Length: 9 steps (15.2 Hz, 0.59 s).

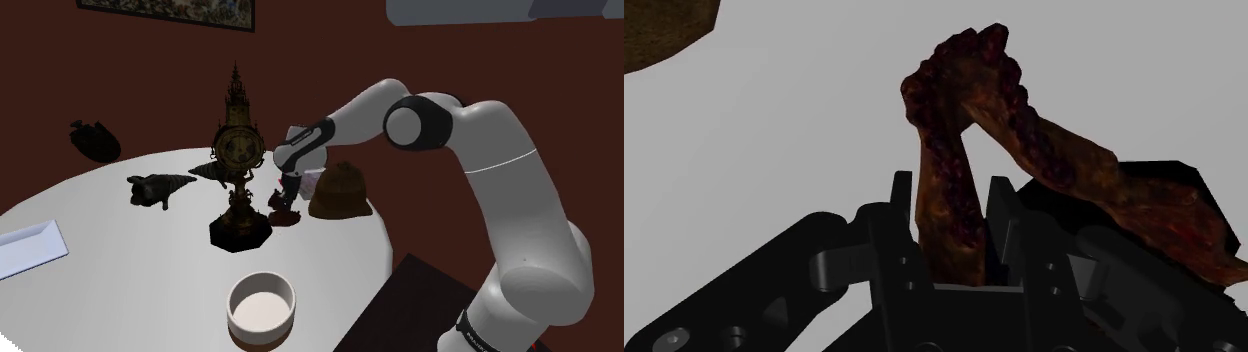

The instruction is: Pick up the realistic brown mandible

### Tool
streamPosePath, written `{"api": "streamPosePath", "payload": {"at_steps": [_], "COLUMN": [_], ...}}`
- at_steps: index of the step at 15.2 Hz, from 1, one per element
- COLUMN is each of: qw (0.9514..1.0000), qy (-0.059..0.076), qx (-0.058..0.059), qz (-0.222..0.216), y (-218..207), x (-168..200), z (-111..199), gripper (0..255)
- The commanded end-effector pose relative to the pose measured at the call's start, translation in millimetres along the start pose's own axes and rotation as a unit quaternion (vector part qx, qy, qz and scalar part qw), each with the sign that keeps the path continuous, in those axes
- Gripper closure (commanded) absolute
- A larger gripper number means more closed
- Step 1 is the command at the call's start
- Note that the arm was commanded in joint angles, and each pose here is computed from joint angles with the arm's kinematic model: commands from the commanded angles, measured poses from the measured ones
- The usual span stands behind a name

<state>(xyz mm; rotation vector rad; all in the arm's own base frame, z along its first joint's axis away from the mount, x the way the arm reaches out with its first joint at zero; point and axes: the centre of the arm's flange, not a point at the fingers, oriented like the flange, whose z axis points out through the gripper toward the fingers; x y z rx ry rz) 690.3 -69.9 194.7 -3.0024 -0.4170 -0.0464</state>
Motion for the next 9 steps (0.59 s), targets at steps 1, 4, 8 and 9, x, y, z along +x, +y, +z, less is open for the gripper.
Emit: {"api": "streamPosePath", "payload": {"at_steps": [1, 4, 8, 9], "qw": [1.0000, 1.0000, 1.0000, 1.0000], "qy": [0.000, 0.000, 0.000, 0.000], "qx": [0.000, 0.000, 0.000, 0.000], "qz": [0.000, 0.000, 0.000, 0.000], "y": [-1, -3, -4, -4], "x": [1, 2, 2, 2], "z": [-10, -26, -43, -43], "gripper": [255, 255, 255, 255]}}
